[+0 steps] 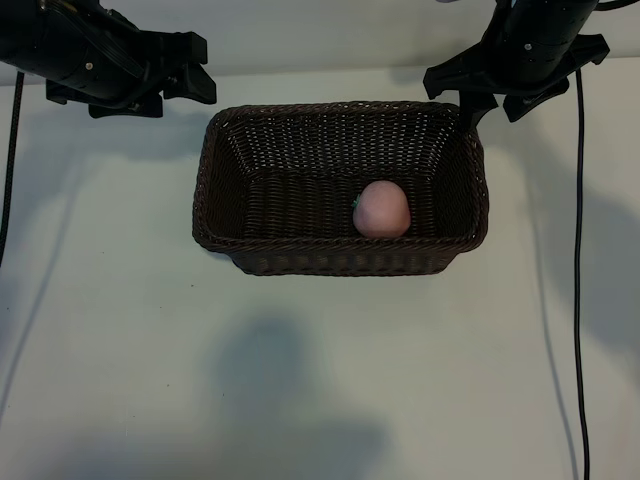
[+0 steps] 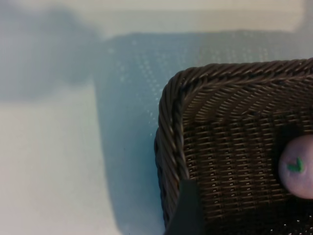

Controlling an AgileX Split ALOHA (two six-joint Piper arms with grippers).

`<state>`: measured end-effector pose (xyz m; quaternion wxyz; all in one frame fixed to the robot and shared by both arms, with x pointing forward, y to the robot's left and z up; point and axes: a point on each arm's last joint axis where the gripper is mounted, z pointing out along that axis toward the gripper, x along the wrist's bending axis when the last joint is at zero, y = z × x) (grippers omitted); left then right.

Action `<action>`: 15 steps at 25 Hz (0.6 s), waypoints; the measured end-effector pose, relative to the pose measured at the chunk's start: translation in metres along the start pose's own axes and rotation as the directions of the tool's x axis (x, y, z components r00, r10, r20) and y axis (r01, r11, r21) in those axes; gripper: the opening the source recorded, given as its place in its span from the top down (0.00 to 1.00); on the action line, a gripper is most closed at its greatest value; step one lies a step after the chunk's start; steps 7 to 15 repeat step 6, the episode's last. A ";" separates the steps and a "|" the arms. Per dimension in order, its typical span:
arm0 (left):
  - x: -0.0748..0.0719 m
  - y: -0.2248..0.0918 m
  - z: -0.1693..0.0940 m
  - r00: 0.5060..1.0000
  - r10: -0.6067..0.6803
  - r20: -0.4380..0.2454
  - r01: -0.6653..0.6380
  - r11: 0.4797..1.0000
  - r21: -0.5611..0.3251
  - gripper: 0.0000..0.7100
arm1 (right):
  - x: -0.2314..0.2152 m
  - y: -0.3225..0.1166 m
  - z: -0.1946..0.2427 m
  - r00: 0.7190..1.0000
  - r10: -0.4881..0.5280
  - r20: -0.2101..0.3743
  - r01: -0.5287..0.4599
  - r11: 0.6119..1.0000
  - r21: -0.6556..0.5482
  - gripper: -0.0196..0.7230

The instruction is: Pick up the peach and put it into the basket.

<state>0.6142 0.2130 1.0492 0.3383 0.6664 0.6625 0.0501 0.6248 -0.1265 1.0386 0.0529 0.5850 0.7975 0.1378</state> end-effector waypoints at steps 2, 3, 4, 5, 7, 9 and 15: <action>0.000 0.000 0.000 1.000 0.000 0.000 0.000 1.000 0.000 0.17 | 0.000 0.000 0.000 1.000 0.000 0.000 0.000 1.000 0.000 0.33; 0.000 0.000 0.000 1.000 0.000 0.000 0.000 1.000 0.000 0.17 | 0.000 0.000 0.000 1.000 0.000 0.000 0.000 1.000 0.000 0.33; 0.000 0.000 0.000 1.000 0.000 0.000 0.000 1.000 0.000 0.17 | 0.000 0.000 0.000 1.000 0.000 0.000 0.000 1.000 -0.002 0.33; 0.000 0.000 0.000 1.000 0.000 0.000 0.000 1.000 0.000 0.17 | 0.000 0.000 0.000 1.000 0.000 0.000 0.000 1.000 -0.002 0.33; 0.000 0.000 0.000 1.000 0.000 0.000 0.000 1.000 0.000 0.17 | 0.000 0.000 0.000 1.000 0.000 0.000 0.000 1.000 -0.002 0.34; 0.000 0.000 0.000 1.000 0.000 0.000 0.000 1.000 0.000 0.17 | 0.000 0.000 0.000 1.000 0.000 0.000 0.000 1.000 -0.002 0.34; 0.000 0.000 0.000 1.000 0.000 0.000 0.000 1.000 0.000 0.17 | 0.000 0.000 0.000 1.000 0.000 0.000 0.000 1.000 -0.002 0.34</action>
